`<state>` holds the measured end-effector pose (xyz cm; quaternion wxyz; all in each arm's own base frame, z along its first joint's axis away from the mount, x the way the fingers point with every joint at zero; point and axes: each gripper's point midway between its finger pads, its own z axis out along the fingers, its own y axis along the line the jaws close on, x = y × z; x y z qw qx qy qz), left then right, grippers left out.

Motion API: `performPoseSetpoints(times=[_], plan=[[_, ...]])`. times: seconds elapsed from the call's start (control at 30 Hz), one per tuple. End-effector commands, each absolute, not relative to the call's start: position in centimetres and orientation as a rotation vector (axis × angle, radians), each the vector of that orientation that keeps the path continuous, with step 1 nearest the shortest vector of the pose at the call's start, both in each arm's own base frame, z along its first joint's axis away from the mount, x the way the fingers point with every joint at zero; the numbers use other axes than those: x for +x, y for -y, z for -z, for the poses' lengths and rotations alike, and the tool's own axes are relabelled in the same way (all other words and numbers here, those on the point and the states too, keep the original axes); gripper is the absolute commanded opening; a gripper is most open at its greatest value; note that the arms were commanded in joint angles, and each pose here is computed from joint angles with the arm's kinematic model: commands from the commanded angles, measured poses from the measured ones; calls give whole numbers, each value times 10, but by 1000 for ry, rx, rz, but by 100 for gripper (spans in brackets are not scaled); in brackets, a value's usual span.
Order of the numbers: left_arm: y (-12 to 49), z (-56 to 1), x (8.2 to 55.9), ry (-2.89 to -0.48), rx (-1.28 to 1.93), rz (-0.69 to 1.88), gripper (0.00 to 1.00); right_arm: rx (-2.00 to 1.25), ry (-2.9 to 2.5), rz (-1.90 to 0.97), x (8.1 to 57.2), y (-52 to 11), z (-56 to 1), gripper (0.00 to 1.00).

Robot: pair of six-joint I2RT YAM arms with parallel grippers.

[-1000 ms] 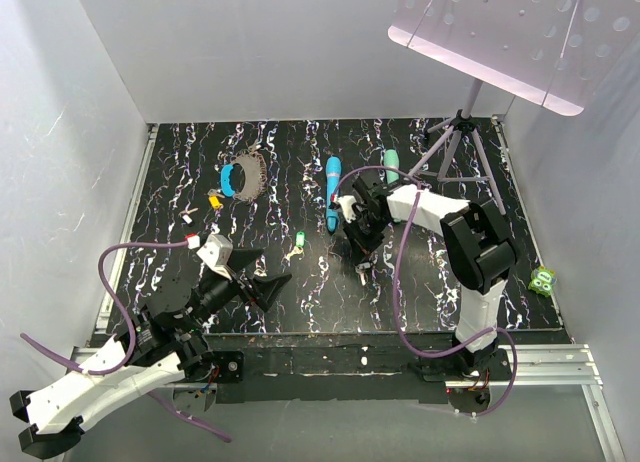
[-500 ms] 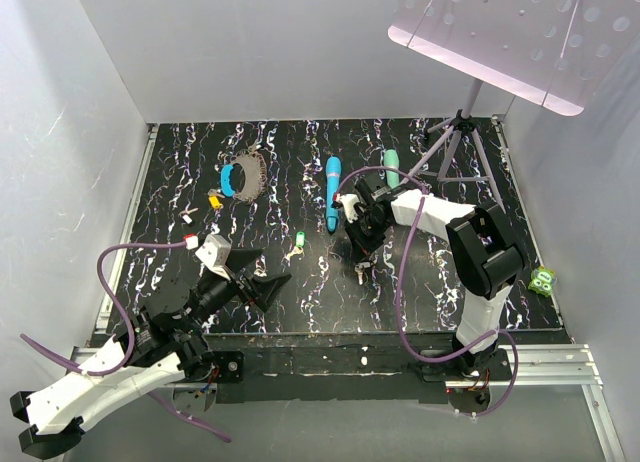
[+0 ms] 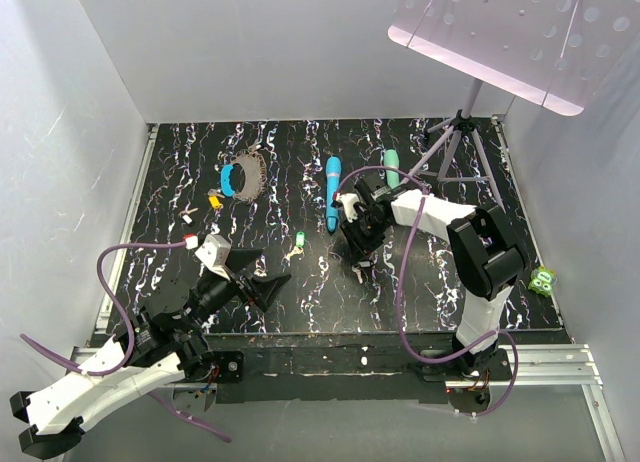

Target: Put the keys on the keyring

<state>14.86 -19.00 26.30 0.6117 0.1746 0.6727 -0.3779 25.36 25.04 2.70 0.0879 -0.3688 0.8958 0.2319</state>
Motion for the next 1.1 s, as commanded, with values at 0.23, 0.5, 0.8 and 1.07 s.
performPoseSetpoints(times=[0.23, 0.5, 0.8, 1.07], plan=[[190, -265, 147, -1549, 397, 887, 98, -1079, -2534, -719, 264, -257, -71, 37], [191, -267, 146, -1549, 392, 897, 98, -1115, -2450, -796, 260, -258, -95, 37], [186, -257, 152, -1614, 332, 873, 98, -1316, -2154, -1011, 221, -258, -157, 37], [171, -242, 168, -1770, 223, 720, 98, -1354, -1937, -1055, 193, -236, -220, 38]])
